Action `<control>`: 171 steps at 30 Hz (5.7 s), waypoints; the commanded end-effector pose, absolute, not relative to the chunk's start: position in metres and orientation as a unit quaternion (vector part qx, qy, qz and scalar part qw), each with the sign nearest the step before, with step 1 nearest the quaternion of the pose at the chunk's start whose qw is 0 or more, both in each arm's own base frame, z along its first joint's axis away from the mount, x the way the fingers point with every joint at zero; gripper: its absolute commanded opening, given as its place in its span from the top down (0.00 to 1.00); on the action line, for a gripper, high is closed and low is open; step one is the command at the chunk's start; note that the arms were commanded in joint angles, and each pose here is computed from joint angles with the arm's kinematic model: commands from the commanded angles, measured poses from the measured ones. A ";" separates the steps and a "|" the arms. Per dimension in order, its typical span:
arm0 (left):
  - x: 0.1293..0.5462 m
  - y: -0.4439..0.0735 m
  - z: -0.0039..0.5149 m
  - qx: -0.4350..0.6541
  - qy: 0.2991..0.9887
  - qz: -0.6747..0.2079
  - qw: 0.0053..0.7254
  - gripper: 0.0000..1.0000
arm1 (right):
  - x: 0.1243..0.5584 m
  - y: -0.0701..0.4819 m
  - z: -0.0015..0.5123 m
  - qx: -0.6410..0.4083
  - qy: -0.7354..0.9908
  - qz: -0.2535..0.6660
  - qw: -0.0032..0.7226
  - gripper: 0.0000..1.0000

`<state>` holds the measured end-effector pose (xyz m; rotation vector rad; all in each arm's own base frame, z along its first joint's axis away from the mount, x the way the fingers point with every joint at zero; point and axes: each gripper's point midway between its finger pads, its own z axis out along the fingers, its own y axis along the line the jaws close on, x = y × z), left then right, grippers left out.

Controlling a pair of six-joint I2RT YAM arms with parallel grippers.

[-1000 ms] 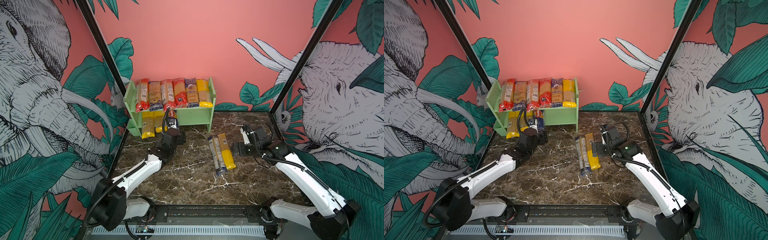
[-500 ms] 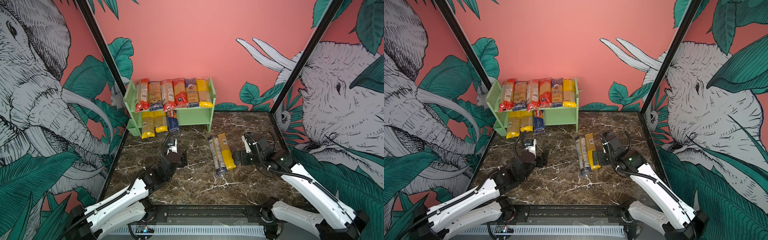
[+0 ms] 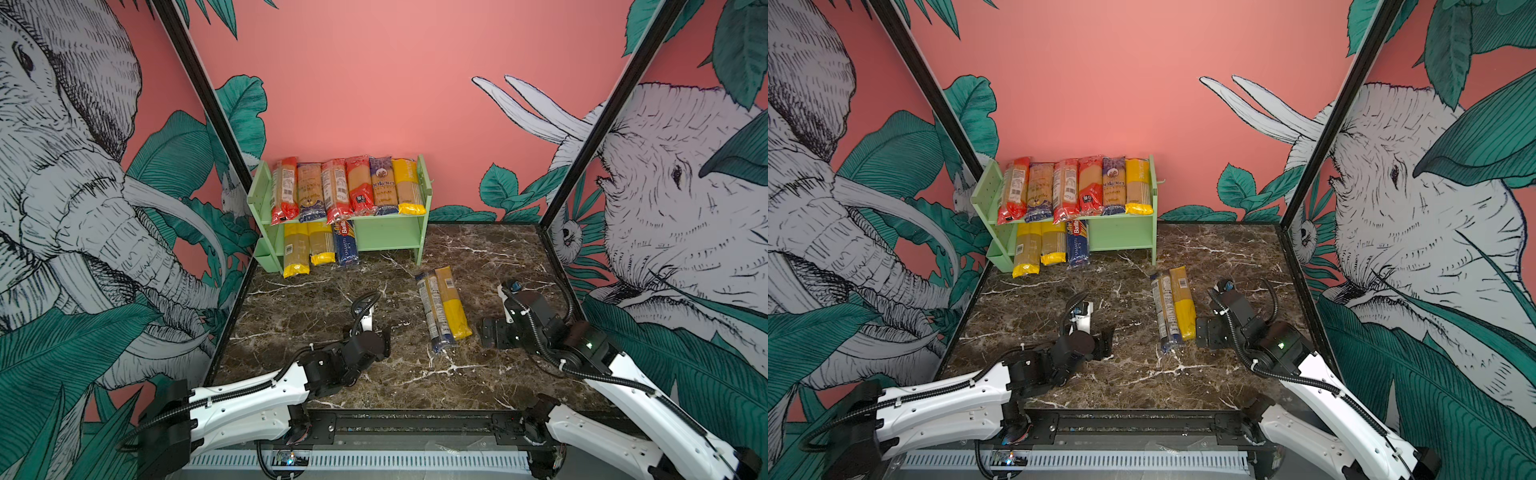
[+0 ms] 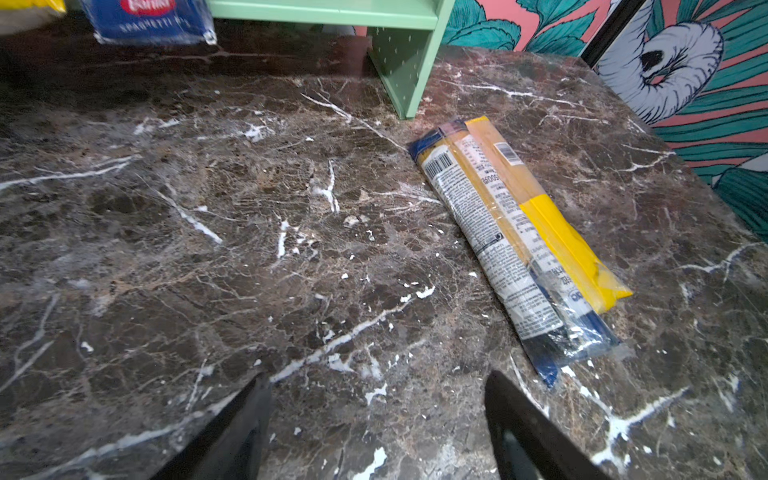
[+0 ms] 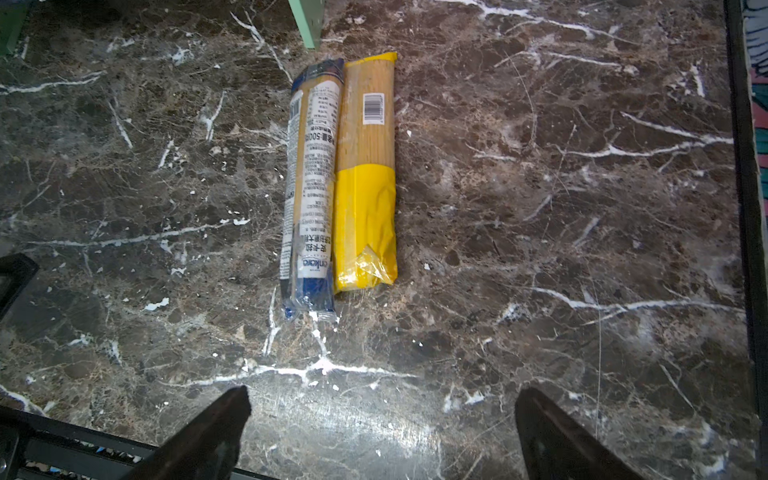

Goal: Place and organize the pasta boxes and bags onto the shelf
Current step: 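Open the left gripper and withdraw it down to the clear-wrapped pack, then close the left gripper on the clear-wrapped white-and-blue spaghetti pack, then drag the clear-wrapped pack with the left gripper away from the yellow pack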

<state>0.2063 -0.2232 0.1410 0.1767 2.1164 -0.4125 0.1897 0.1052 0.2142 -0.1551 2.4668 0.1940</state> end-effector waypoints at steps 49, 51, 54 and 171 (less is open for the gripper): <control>0.192 -0.410 0.069 0.076 0.866 -0.207 0.449 0.01 | 0.176 0.085 0.193 -0.055 0.938 0.057 0.336 0.01; 0.194 -0.410 0.070 0.073 0.866 -0.208 0.449 0.01 | 0.176 0.085 0.193 -0.055 0.938 0.057 0.337 0.01; 0.197 -0.410 0.070 0.071 0.866 -0.206 0.450 0.01 | 0.176 0.085 0.193 -0.055 0.938 0.057 0.338 0.01; 0.217 -0.237 0.117 0.082 0.825 -0.107 0.549 1.00 | 0.195 0.102 0.216 -0.064 0.937 0.056 0.338 0.01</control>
